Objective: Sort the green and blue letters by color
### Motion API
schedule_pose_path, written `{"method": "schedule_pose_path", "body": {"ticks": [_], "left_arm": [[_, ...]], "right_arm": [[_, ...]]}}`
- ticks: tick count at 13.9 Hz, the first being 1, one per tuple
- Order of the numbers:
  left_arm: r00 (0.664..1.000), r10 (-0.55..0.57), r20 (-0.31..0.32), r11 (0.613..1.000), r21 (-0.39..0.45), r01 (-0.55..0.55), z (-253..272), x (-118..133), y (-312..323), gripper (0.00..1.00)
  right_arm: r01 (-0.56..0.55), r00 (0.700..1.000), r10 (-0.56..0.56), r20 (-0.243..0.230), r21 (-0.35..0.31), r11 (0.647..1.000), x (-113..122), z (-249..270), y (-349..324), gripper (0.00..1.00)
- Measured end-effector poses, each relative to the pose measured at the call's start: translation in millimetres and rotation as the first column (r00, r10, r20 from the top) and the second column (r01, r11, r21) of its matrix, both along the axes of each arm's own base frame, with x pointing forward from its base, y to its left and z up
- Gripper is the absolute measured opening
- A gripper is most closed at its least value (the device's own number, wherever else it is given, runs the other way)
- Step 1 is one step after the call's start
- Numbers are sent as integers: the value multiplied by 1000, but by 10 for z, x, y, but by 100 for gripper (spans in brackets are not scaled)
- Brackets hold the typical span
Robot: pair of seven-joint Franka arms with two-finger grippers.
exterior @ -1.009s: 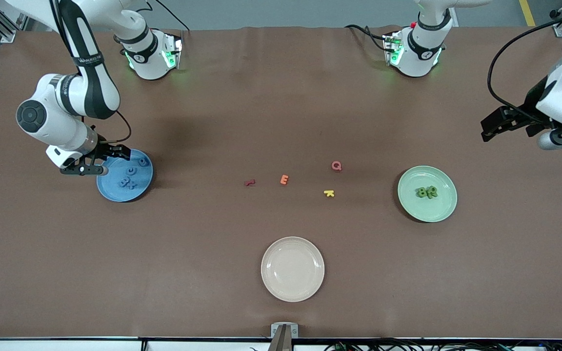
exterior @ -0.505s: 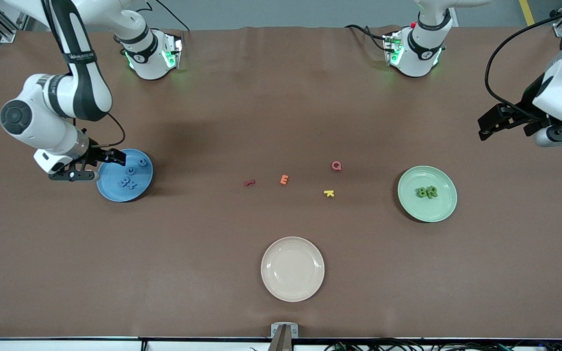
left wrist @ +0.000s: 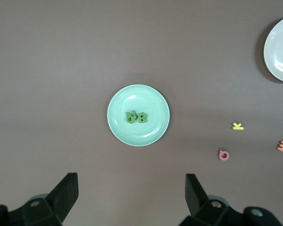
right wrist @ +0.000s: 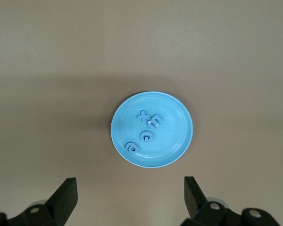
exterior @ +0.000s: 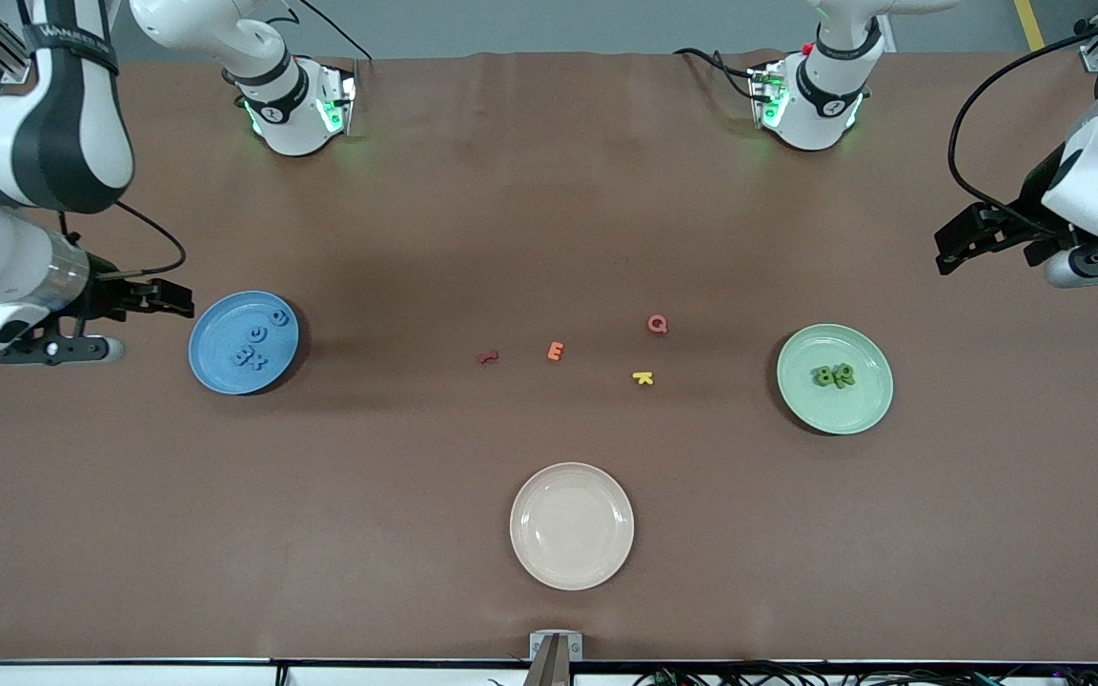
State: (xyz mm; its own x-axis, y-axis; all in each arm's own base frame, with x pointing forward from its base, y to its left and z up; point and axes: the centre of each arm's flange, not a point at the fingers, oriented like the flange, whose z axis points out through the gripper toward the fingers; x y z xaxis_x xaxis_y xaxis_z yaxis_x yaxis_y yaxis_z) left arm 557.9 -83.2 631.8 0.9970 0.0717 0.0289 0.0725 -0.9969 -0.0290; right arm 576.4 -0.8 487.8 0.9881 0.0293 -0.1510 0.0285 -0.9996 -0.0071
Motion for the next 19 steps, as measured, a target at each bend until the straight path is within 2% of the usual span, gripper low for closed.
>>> {"method": "schedule_pose_path", "body": {"ticks": [3, 7, 8, 11, 15, 19], "left_arm": [[1000, 0, 0, 1000, 0, 0, -2, 1, 1, 100], [1000, 0, -1, 1000, 0, 0, -3, 2, 0, 100], [1000, 0, -1, 1000, 0, 0, -3, 2, 3, 100], [1000, 1, -1, 1000, 0, -1, -3, 2, 3, 100], [1000, 1, 0, 1000, 0, -1, -3, 2, 5, 100], [1000, 3, 0, 1000, 0, -3, -1, 4, 18, 100]], "right_arm": [[28, 999, -27, 33, -9, 1000, 82, 381, -151, 100], [27, 998, -26, 49, -12, 1000, 112, 514, -137, 100], [31, 999, -31, 41, -6, 999, 122, 521, -135, 100], [57, 998, -56, -23, 38, 998, 128, 671, -114, 100], [51, 997, -47, -53, 75, 996, 56, 880, -175, 100], [35, 998, -34, -44, 21, 999, -4, 992, 38, 100]]}}
